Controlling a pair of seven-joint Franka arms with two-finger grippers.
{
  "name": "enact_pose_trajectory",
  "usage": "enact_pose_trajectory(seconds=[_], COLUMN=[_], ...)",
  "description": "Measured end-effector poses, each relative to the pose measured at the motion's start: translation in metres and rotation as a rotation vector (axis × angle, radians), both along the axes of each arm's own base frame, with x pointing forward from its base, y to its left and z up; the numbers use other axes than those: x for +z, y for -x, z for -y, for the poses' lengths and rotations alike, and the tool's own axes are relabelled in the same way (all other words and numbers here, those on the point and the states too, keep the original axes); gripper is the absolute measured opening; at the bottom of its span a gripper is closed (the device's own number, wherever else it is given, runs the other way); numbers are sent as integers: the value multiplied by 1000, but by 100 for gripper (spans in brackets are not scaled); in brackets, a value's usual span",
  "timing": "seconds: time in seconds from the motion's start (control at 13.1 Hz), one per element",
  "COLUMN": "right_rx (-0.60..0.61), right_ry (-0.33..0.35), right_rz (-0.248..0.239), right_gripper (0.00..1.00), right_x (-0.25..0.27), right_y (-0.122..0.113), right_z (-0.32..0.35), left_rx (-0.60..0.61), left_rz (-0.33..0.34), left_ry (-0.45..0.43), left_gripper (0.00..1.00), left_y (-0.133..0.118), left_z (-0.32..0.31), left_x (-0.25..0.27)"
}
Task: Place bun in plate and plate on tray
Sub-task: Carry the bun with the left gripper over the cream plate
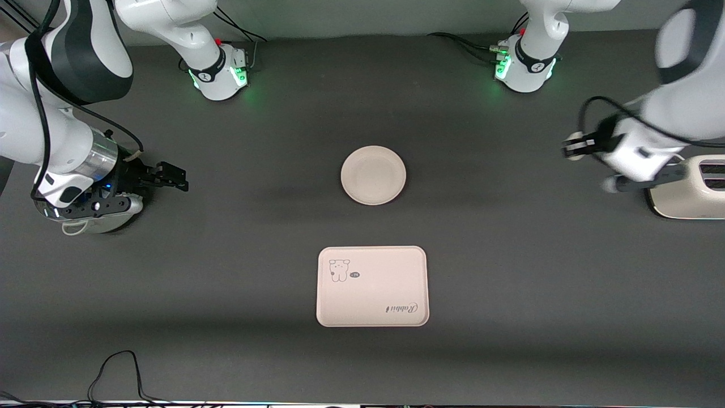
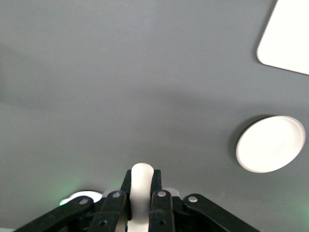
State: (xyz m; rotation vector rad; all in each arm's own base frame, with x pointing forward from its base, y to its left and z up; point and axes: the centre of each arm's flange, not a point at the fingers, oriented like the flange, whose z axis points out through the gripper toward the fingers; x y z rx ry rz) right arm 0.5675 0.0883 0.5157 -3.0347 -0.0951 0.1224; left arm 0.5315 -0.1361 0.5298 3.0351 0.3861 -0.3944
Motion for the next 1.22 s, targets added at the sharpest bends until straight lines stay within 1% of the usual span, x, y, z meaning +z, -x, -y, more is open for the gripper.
enact_pose_trajectory(seconds=[0.23,0.38,0.54,0.69,0.84,1.07,1.22], right_rx=[1,14,44,69,79,93,90], right_ry=[0,-1,-12,-25,-25,-28,-52], right_rz=[-2,-7,-19,-25,-16,4,-11], right_gripper=[100,100,100,100,100,100,100], right_x=[-1,-4,-10,-21,-30,-56,-76], right_y=[0,1,2,2,-1,-11,-15], right_z=[-1,-9,-30,-51,-61,-81,-95], left_rx=[71,110,141,149,141,135,136], left_rz=[31,53,57,56,52,56,54], left_ry=[-44,-56,-57,-40,-28,-29,-36], left_gripper=[17,18,18,19,19,19,19], left_y=[15,35,56,70,79,82,83], left_z=[122,203,263,301,324,342,350], left_x=[-34,-70,-103,-133,-160,-209,-245])
